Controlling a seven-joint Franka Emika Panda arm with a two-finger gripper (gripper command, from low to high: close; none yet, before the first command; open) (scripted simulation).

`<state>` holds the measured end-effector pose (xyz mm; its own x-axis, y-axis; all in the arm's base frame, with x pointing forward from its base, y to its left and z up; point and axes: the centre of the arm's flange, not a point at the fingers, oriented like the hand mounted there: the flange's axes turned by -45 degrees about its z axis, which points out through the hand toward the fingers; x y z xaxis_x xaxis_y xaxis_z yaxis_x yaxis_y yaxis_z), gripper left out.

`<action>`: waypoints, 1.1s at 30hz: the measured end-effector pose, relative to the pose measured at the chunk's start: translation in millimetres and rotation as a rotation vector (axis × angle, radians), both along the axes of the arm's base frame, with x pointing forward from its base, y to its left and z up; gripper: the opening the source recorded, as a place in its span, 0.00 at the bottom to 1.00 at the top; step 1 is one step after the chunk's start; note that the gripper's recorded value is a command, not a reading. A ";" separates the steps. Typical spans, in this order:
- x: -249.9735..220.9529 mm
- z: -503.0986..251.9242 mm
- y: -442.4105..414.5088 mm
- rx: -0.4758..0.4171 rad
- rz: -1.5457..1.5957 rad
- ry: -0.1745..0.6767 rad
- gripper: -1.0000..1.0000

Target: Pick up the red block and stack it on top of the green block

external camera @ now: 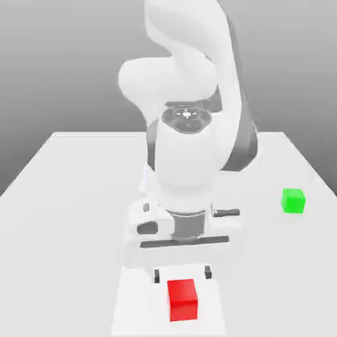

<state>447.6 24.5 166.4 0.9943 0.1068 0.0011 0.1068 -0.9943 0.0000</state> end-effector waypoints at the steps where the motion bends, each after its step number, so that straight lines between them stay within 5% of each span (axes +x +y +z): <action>1: -0.7 -12.1 0.0 0.000 0.000 0.001 0.50; 2: -1.3 -19.2 0.0 0.000 0.000 0.001 0.00; 18: -17.2 48.4 56.3 0.005 0.138 0.002 0.00; 33: -178.0 69.6 265.6 0.011 0.811 0.005 0.00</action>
<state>269.6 290.2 236.0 0.6070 0.7947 0.0016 0.7946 -0.6070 -0.0116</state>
